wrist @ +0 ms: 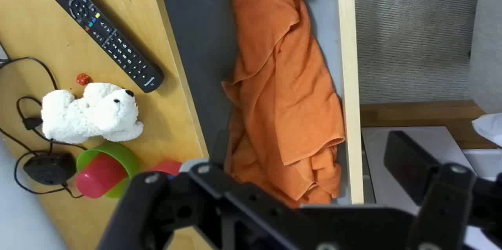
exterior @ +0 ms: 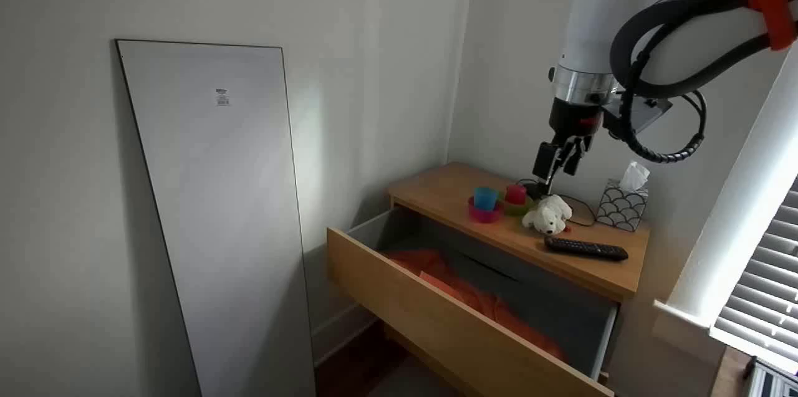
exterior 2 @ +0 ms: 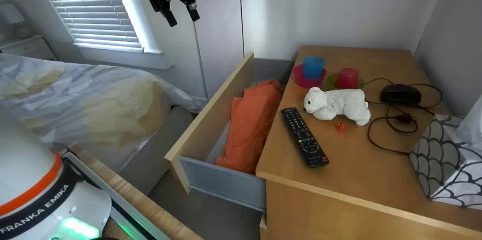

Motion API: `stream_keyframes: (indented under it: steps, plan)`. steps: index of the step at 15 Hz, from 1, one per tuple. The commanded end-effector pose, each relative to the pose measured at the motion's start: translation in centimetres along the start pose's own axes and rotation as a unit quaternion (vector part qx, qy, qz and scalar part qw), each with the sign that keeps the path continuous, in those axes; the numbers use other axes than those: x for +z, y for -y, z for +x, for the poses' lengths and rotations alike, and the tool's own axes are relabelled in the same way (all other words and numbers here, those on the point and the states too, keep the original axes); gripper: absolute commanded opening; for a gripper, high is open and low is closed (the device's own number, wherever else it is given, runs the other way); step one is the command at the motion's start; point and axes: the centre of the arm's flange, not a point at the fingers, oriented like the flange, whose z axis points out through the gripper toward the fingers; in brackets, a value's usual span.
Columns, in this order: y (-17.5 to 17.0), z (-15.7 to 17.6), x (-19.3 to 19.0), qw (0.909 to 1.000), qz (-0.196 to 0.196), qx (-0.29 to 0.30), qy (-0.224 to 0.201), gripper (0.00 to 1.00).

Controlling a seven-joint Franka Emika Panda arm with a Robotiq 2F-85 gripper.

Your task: Put the orange towel on top of the cabinet

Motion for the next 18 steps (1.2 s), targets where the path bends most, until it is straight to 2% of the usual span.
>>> stream_keyframes:
  steps: [1,15,16,17,18]
  plan:
    - [0.0,0.0,0.0,1.0000,0.000,0.000,0.000,1.00]
    - [0.0,0.0,0.0,1.0000,0.000,0.000,0.000,1.00]
    - [-0.1,0.9,0.9,0.9999,-0.005,-0.006,0.014,1.00]
    - [-0.2,2.3,2.4,0.9999,-0.004,-0.010,0.002,1.00]
    - [-0.3,3.3,4.1,0.9998,0.002,-0.015,0.012,1.00]
